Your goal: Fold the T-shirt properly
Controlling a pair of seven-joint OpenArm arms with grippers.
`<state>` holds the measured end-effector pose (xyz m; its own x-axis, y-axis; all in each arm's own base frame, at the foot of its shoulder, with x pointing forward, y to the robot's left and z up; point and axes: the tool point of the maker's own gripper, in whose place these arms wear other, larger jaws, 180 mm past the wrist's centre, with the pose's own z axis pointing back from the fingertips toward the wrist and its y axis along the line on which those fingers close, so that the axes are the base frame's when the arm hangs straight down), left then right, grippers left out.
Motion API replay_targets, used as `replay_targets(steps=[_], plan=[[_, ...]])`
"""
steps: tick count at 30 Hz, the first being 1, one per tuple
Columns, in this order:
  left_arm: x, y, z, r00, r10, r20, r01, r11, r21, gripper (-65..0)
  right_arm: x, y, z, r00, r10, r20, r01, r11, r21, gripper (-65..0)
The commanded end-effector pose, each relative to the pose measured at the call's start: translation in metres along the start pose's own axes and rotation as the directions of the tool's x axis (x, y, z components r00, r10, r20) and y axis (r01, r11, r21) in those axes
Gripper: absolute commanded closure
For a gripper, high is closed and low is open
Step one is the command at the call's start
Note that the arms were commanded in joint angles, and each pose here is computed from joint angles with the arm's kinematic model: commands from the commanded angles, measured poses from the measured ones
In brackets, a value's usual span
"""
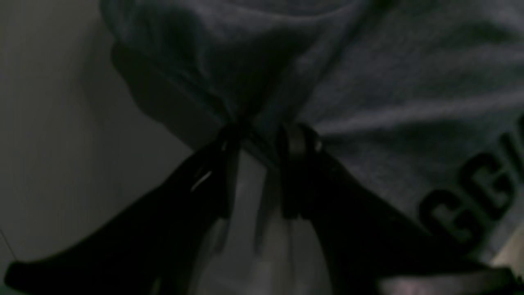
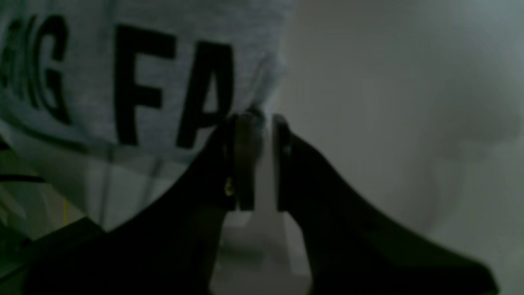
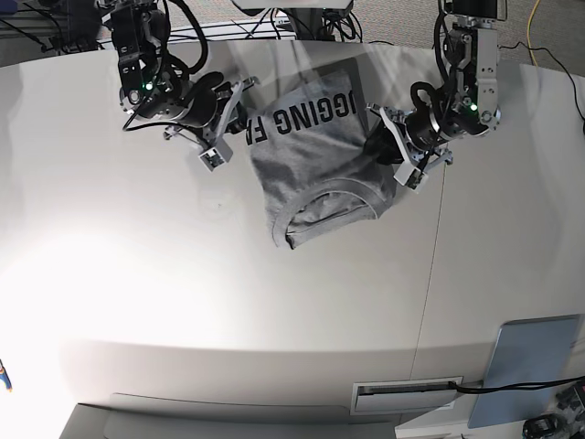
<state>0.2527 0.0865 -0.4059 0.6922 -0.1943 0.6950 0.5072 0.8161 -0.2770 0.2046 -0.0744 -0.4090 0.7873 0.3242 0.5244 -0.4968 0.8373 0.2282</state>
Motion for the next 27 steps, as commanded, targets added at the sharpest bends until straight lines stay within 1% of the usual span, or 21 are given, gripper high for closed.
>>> replay_targets(steps=[1, 4, 8, 10, 12, 17, 19, 21, 24, 27], plan=[[0.022, 0.0, 0.009, 0.997, -0.016, 0.07, 0.016, 1.0, -0.007, -18.5, 0.009, -0.005, 0.006, 1.0, 0.001, 0.031, -0.001, 1.0, -0.011, -7.6], [0.043, -0.004, 0.025, 0.991, -0.026, 0.128, 0.029, 0.999, -0.018, -18.5, 0.008, -0.015, 0.014, 0.999, -0.028, 0.039, 0.029, 0.999, -0.037, -7.6], [0.059, -0.001, 0.047, 0.984, -0.066, 0.167, 0.063, 0.998, 0.025, -18.5, 0.002, -0.033, 0.04, 0.994, -0.08, 0.075, 0.087, 0.991, -0.097, -7.5], [0.057, 0.003, 0.058, 0.983, -0.053, 0.174, 0.044, 0.997, 0.056, -18.5, -0.009, -0.045, 0.057, 0.99, -0.113, 0.081, 0.124, 0.981, -0.149, -7.5], [0.048, 0.009, 0.068, 0.984, -0.021, 0.176, 0.007, 0.997, 0.078, -18.5, -0.026, -0.06, 0.076, 0.986, -0.15, 0.07, 0.162, 0.963, -0.214, -7.5], [0.006, 0.022, 0.1, 0.985, 0.088, 0.15, -0.108, 0.986, 0.131, -18.5, -0.077, -0.087, 0.127, 0.97, -0.242, 0.017, 0.231, 0.899, -0.371, -7.4], [-0.017, 0.024, 0.114, 0.985, 0.124, 0.119, -0.142, 0.978, 0.153, -18.3, -0.098, -0.088, 0.145, 0.959, -0.283, -0.007, 0.256, 0.878, -0.403, -7.4], [-0.042, 0.024, 0.128, 0.981, 0.175, 0.08, -0.187, 0.966, 0.179, -17.8, -0.118, -0.084, 0.161, 0.945, -0.326, -0.031, 0.285, 0.865, -0.413, -7.4], [-0.086, 0.017, 0.148, 0.97, 0.243, -0.013, -0.234, 0.948, 0.217, -17.8, -0.152, -0.075, 0.181, 0.916, -0.388, -0.098, 0.312, 0.846, -0.432, -7.4], [-0.136, 0.001, 0.167, 0.939, 0.316, -0.132, -0.279, 0.929, 0.243, -17.8, -0.192, -0.06, 0.197, 0.87, -0.441, -0.22, 0.308, 0.836, -0.455, -7.4]])
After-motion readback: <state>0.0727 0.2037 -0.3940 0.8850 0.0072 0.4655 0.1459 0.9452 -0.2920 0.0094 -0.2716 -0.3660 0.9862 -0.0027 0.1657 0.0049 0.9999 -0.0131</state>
